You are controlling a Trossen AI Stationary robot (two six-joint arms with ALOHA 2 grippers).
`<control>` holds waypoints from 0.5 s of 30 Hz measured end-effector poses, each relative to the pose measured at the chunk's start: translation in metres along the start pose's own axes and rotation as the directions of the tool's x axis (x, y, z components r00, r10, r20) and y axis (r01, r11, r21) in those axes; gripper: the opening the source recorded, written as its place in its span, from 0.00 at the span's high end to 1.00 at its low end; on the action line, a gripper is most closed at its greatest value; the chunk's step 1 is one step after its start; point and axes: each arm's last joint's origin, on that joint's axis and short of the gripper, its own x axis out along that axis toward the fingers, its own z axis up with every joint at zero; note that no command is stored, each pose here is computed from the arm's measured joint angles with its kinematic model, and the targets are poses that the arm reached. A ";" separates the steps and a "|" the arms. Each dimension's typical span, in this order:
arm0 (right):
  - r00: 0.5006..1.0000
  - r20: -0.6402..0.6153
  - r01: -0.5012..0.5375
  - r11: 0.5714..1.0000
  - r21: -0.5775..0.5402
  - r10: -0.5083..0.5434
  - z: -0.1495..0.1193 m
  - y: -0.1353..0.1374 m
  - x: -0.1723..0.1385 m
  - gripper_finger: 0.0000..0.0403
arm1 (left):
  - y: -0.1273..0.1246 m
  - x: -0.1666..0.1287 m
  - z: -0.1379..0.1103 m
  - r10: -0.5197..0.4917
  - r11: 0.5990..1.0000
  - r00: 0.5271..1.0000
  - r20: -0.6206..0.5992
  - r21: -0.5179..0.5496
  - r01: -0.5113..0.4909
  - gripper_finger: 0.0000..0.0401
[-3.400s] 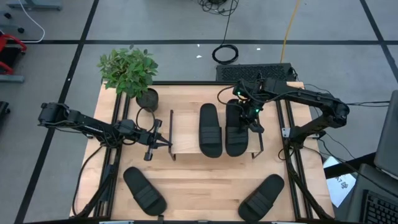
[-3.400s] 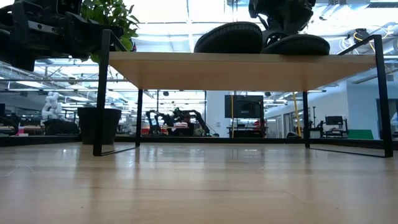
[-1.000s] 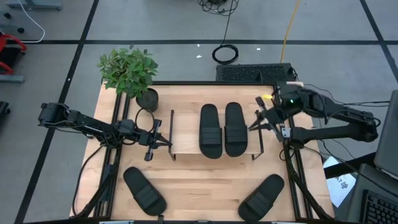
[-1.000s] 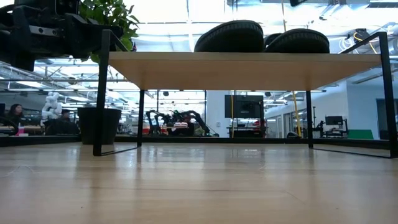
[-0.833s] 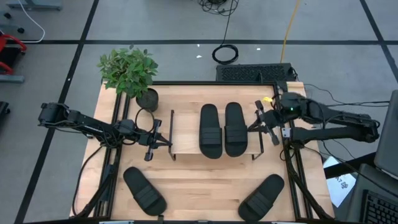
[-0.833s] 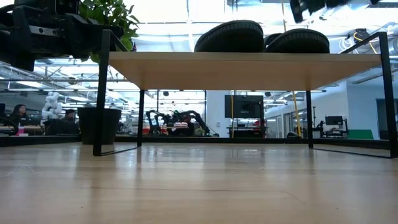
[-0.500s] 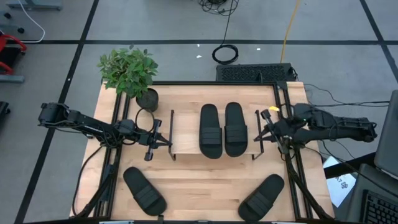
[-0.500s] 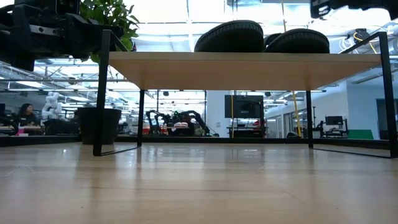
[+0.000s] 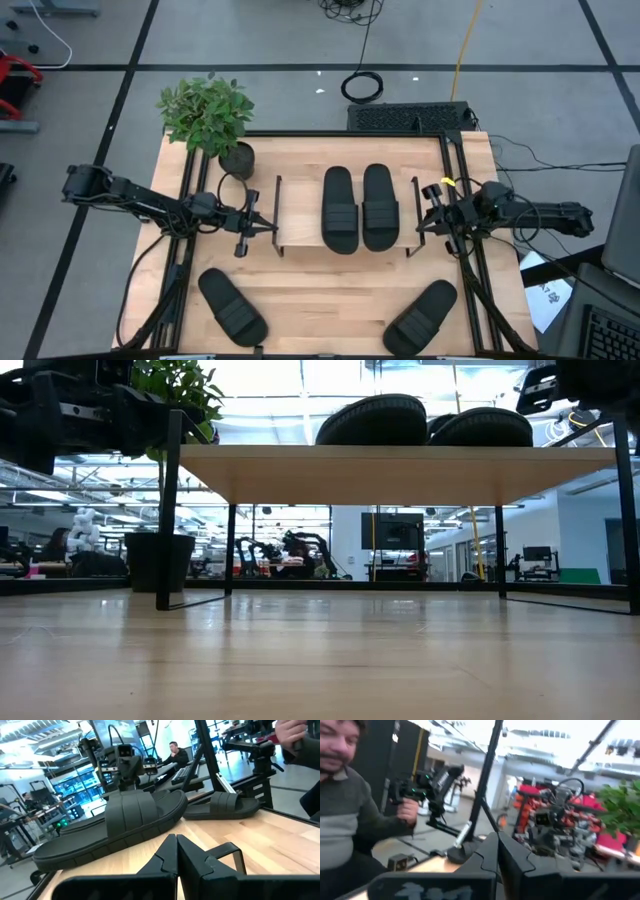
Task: Pick and place slides into the shelf
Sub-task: Put the black slide under the shelf
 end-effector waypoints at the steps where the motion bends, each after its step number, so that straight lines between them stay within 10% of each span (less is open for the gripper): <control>1: 1.000 0.018 -0.008 1.000 0.008 0.007 -0.002 0.001 0.000 1.00 | -0.001 0.000 0.001 -0.004 1.000 1.000 0.005 0.001 0.004 0.99; 15: 0.951 0.144 -0.281 0.960 0.020 0.275 0.008 0.008 -0.003 1.00 | -0.013 -0.003 0.024 -0.061 0.998 0.980 0.191 0.011 0.060 0.99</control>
